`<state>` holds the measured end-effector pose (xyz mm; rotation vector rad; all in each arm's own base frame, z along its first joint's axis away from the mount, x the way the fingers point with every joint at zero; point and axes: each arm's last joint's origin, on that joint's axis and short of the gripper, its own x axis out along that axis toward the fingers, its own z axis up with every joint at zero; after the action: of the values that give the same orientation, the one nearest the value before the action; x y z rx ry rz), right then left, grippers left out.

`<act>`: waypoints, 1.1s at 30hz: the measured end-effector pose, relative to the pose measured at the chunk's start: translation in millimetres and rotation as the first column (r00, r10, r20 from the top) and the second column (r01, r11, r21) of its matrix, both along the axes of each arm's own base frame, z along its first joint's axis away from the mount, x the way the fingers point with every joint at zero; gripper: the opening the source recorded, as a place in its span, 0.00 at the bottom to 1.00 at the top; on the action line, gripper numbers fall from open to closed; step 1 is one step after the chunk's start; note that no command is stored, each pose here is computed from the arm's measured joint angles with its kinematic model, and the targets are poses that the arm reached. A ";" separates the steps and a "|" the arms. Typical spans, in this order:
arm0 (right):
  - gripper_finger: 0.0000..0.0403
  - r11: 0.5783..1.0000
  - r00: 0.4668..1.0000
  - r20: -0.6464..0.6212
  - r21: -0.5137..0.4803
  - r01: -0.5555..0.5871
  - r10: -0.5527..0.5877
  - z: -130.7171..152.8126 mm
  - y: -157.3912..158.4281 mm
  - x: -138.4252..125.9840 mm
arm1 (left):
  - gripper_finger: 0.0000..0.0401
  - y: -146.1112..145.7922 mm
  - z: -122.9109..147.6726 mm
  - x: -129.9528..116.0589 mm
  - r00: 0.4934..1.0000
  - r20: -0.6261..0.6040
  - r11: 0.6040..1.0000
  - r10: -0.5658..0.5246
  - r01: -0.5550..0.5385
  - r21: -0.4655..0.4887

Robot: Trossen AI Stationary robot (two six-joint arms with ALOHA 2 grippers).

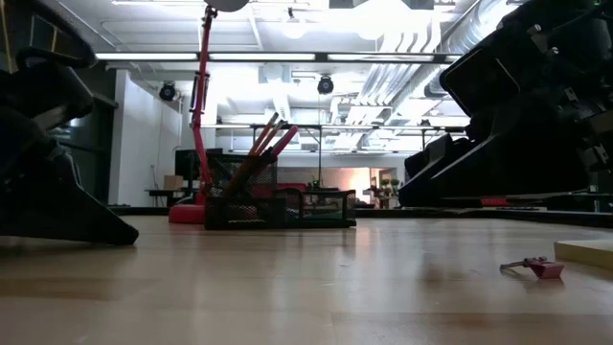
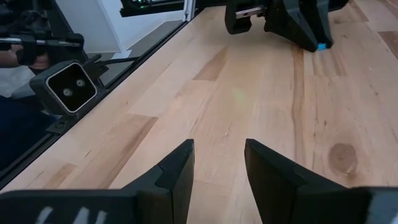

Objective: Pick and place office supplies into organizer
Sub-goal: Put the blue binder clip into the desk organizer

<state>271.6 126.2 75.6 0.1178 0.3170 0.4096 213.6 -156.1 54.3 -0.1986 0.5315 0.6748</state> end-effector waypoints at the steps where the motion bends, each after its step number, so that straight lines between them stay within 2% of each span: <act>1: 0.33 1.000 1.000 0.000 -0.001 0.003 -0.003 0.0 -0.1 0.0 | 0.11 -0.2 -0.5 -0.4 1.000 0.006 1.000 0.000 -0.001 0.011; 3: 0.33 1.000 1.000 0.000 -0.001 0.004 -0.004 0.0 -0.2 0.1 | 0.07 -2.2 -0.4 -1.5 1.000 0.015 1.000 -0.010 0.009 0.025; 6: 0.33 1.000 1.000 0.000 -0.001 0.003 -0.003 0.0 0.0 0.0 | 0.07 -4.4 -0.6 -4.0 0.999 0.026 0.998 -0.024 0.022 0.062; 15: 0.33 1.000 1.000 0.000 -0.004 0.012 -0.012 -0.1 -0.4 0.1 | 0.06 -4.2 3.0 -5.1 0.999 0.032 0.996 -0.031 0.028 0.085; 18: 0.33 1.000 1.000 -0.003 -0.006 0.012 -0.012 -0.5 -0.4 0.0 | 0.01 -4.6 6.7 -4.4 0.998 0.040 0.994 -0.039 0.035 0.105; 33: 0.33 1.000 1.000 -0.006 -0.008 0.015 -0.015 -0.8 -0.5 0.0 | 0.01 -6.6 10.1 -2.1 0.996 0.069 0.988 -0.052 0.041 0.148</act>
<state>271.6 125.7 74.8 0.1136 0.3230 0.3931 211.4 -162.7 64.4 -0.0720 0.4134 0.6560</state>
